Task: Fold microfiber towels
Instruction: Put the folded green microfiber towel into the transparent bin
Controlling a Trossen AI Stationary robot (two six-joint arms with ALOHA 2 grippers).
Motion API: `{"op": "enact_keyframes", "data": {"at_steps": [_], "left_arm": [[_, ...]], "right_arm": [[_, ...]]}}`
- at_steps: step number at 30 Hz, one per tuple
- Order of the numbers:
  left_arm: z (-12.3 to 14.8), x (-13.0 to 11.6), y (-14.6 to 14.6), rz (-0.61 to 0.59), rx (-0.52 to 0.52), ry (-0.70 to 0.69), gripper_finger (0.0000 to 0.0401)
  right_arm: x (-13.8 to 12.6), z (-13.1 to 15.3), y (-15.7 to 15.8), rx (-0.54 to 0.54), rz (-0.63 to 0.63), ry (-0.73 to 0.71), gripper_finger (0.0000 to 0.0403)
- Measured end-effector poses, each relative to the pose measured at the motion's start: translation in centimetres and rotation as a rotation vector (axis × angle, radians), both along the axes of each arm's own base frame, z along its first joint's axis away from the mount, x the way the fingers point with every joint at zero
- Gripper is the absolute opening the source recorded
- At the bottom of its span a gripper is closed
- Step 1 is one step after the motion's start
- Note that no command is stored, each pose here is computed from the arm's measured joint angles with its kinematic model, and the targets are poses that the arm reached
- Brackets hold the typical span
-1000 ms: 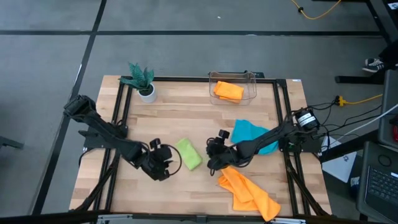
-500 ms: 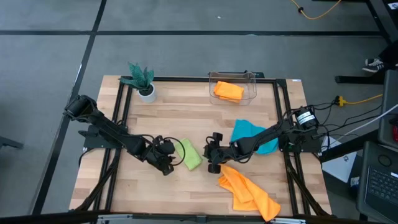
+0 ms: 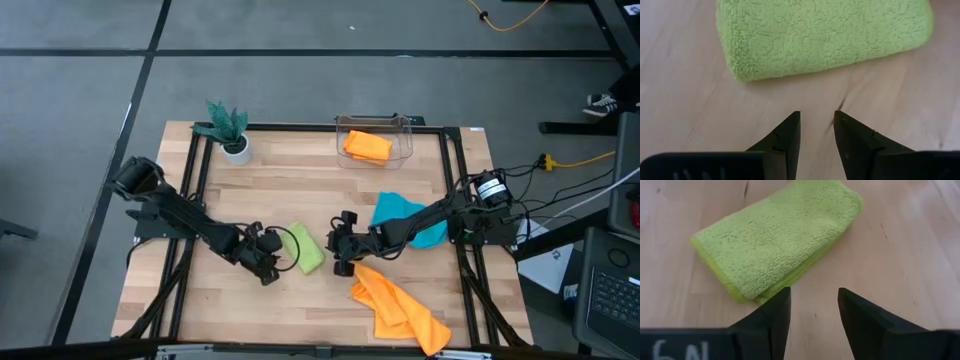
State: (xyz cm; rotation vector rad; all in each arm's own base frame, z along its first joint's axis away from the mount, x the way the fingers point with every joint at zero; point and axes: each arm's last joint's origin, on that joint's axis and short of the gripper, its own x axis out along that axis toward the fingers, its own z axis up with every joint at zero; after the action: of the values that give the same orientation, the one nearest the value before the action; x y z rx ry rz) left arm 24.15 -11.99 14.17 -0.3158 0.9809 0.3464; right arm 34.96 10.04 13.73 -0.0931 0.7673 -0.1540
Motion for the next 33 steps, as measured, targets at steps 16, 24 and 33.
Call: {"op": "enact_keyframes", "data": {"at_steps": [16,24,33], "left_arm": [[-0.1,0.3,0.5,0.027,0.03,-0.014,0.011],[-0.7,0.6,1.2,0.091,-0.007,0.017,0.011],[-1.7,0.8,0.7,0.076,0.007,0.041,0.011]], "right_arm": [[0.0,0.0,0.0,-0.152,0.148,0.037,0.0167],[0.4,-1.5,0.2,-0.129,0.183,0.054,0.0167],[0.8,-2.9,-0.4,-0.099,0.095,0.061,0.0167]]}}
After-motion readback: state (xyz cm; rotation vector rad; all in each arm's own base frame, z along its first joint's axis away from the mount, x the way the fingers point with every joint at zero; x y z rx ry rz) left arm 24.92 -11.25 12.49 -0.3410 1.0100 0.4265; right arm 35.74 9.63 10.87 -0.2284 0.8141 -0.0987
